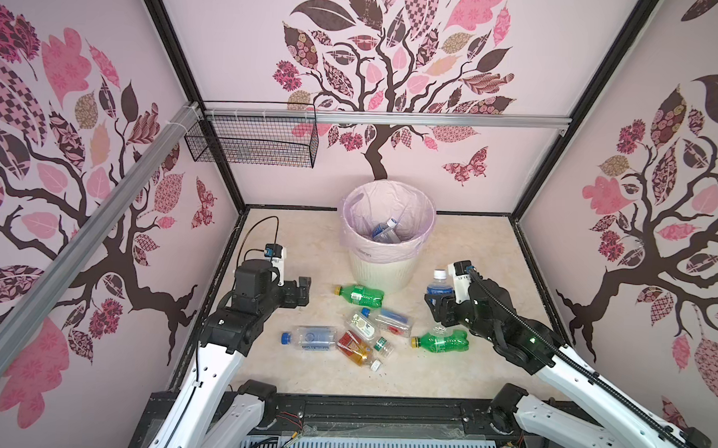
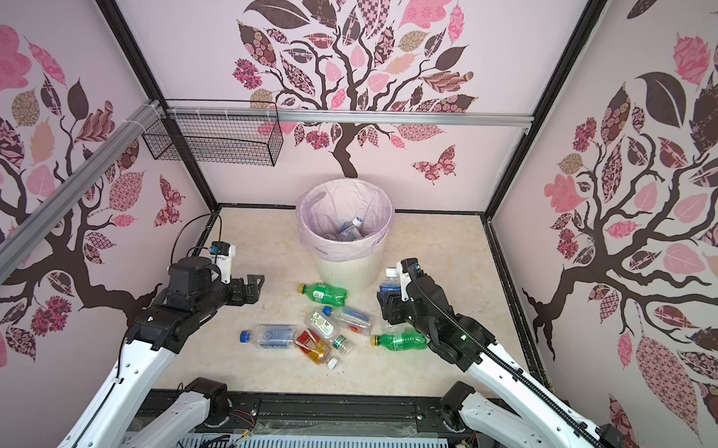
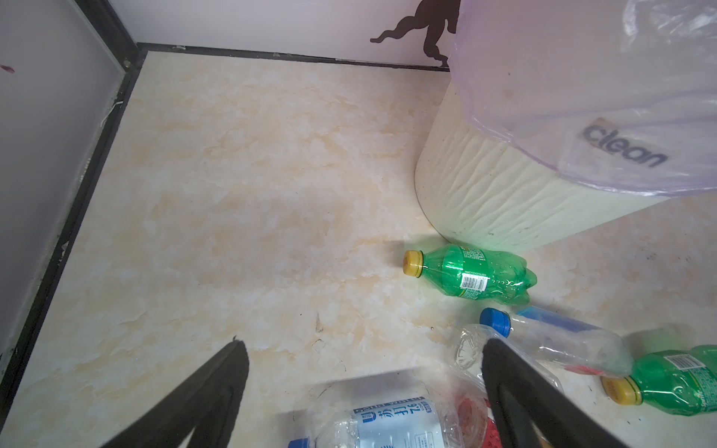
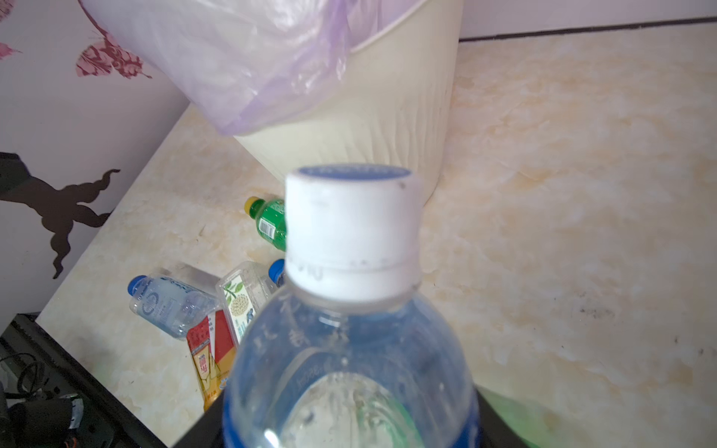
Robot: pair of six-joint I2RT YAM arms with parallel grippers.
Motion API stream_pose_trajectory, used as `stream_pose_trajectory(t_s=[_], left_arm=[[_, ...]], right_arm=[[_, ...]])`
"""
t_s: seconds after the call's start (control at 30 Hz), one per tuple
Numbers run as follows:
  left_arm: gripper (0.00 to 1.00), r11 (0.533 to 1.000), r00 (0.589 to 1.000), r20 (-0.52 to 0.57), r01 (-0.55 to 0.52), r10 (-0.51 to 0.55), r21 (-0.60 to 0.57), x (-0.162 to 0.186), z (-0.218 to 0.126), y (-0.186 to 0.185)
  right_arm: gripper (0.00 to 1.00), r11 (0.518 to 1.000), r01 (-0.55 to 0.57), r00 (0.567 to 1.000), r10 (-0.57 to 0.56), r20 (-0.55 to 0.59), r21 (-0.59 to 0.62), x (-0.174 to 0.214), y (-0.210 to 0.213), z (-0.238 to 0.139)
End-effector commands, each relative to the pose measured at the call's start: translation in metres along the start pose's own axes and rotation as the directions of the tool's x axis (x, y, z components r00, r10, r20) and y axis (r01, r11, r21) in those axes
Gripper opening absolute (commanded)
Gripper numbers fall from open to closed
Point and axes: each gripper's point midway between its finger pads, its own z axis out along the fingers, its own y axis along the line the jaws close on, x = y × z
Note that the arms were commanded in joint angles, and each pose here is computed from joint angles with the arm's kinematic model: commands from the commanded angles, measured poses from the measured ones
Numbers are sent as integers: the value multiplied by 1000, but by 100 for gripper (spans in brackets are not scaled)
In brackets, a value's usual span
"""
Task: Throw the plastic bottles in the bin
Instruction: 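Lift the Pocari Sweat bottle with the right gripper and carry it over the bin, then open the right gripper to drop the Pocari Sweat bottle into the bin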
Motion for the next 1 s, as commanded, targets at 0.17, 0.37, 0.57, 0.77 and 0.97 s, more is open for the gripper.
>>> stream_pose_trajectory(t_s=[0.17,0.37,0.57,0.77,0.97], left_arm=[[98,1000,1000,26,-6,5,16,-10,-4,-3],[98,1000,1000,30,-7,6,29,-14,-3,-6],[98,999,999,48,-7,6,32,-17,-14,-7],[98,999,998,54,-24,22,35,-14,-26,-7],[98,998,998,44,-46,44,39,-14,-23,-8]], right_arm=[[42,997,29,963,-10,268,-67,-76,22,-33],[43,982,149,932,-100,350,-118,-134,60,-26],[60,961,186,923,-100,370,-203,-237,101,38],[89,968,196,965,-162,205,-159,-239,103,93],[94,976,195,950,-163,268,-94,-229,83,50]])
